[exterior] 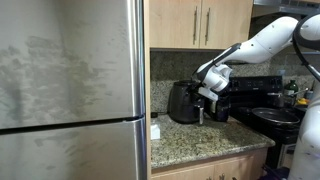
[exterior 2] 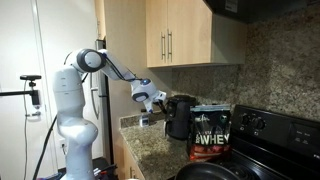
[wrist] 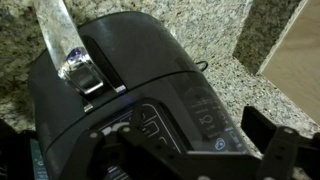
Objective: Turn on the air fryer
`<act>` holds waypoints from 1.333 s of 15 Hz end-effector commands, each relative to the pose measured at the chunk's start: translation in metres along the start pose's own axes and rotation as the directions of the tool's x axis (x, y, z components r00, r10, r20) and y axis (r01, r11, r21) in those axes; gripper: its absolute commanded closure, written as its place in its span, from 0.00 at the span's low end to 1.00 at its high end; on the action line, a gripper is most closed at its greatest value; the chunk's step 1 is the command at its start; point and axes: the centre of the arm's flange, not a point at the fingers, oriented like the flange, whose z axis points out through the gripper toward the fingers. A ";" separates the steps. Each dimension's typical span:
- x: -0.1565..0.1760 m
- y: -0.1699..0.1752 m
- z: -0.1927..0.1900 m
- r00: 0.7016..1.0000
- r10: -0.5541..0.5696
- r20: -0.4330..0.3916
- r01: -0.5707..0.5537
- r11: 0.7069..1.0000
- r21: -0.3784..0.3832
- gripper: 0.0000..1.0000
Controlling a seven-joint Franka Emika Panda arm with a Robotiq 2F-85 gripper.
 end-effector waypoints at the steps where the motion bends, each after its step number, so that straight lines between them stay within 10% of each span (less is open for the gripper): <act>1: 0.004 0.009 0.027 1.000 -0.005 -0.025 0.004 1.000 -0.019 0.00; 7: 0.007 0.011 0.029 0.999 0.011 -0.048 -0.011 1.000 -0.007 0.00; 14: -0.037 0.018 -0.062 0.964 -0.071 0.256 0.061 0.997 0.045 0.00; 20: -0.040 0.010 -0.083 0.947 -0.102 0.305 0.060 0.988 0.144 0.00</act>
